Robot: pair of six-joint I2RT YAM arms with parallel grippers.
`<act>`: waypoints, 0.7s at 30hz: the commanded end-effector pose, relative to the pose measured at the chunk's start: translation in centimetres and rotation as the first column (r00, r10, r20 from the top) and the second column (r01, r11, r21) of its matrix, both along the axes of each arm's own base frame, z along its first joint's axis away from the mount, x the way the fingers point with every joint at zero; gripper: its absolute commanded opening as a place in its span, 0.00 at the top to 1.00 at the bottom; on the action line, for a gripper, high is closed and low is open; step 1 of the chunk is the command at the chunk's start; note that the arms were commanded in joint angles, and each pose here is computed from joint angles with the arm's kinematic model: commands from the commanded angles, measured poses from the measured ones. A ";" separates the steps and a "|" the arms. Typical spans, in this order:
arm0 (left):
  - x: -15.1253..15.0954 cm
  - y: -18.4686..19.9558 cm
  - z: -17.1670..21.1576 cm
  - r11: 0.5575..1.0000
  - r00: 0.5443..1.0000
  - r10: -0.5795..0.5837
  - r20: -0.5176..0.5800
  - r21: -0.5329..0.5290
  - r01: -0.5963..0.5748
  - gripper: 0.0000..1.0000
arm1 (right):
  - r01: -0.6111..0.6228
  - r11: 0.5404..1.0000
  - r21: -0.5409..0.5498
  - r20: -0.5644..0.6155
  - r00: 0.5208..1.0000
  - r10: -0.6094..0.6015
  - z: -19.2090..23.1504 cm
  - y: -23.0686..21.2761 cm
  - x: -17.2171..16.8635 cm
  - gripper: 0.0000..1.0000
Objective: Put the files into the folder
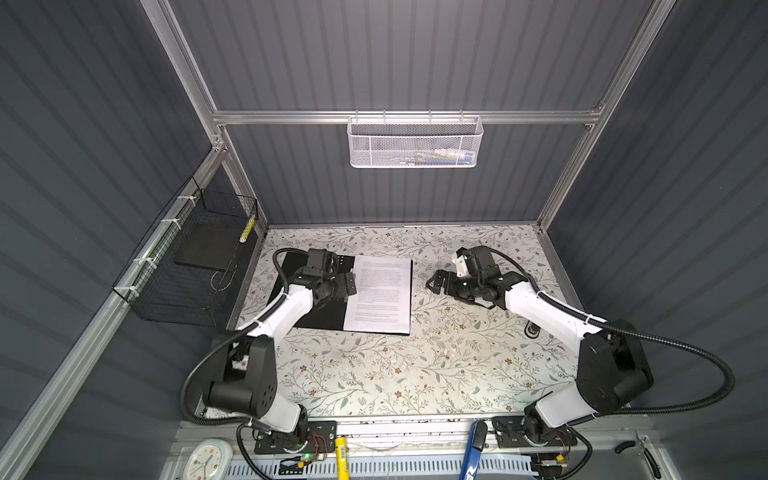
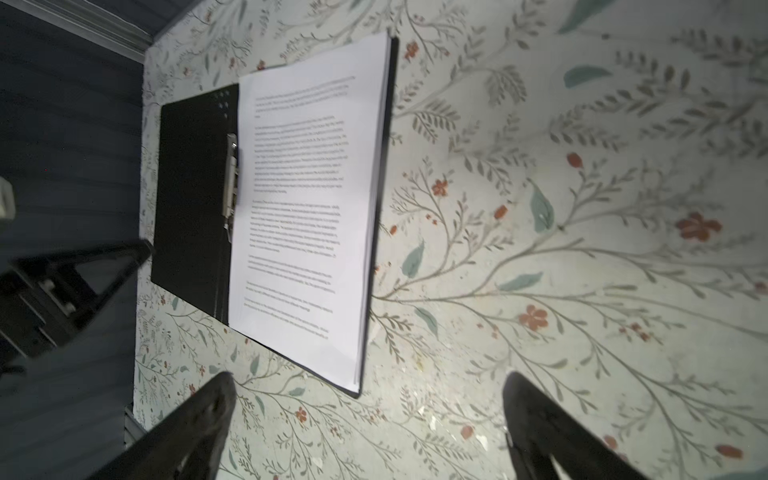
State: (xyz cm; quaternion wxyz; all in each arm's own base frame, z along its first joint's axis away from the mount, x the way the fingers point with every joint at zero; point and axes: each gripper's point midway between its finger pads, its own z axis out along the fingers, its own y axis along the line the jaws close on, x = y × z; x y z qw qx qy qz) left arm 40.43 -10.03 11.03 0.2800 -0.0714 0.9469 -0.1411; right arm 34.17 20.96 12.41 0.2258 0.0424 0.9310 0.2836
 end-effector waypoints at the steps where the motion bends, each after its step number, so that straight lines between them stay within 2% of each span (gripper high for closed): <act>1: 2.8 -1.0 -0.1 0.988 1.000 -0.027 -0.001 -0.150 0.027 0.00 | -0.011 0.999 0.044 -0.023 1.000 0.012 -1.3 -0.3 -2.4 0.01; 4: 4.2 -1.5 -2.1 0.986 0.997 -0.065 -0.041 -0.155 0.058 0.00 | -0.006 0.999 0.041 -0.027 1.000 0.007 -2.0 -1.3 -4.1 0.01; 8: 4.5 -2.3 -4.2 0.979 0.988 -0.118 -0.096 -0.176 0.100 0.00 | -0.027 0.997 0.073 -0.026 0.999 0.029 -2.0 -1.9 -5.9 0.01; 11: 4.2 -3.5 -4.9 0.962 0.977 -0.177 -0.115 -0.230 0.147 0.00 | -0.024 0.996 0.090 -0.024 0.999 0.026 -2.0 -2.6 -6.5 0.01; 21: 1.2 -5.3 -7.1 0.939 0.949 -0.247 -0.196 -0.292 0.184 0.00 | 0.024 0.987 0.161 -0.050 0.999 -0.016 -2.1 -4.0 -5.8 0.01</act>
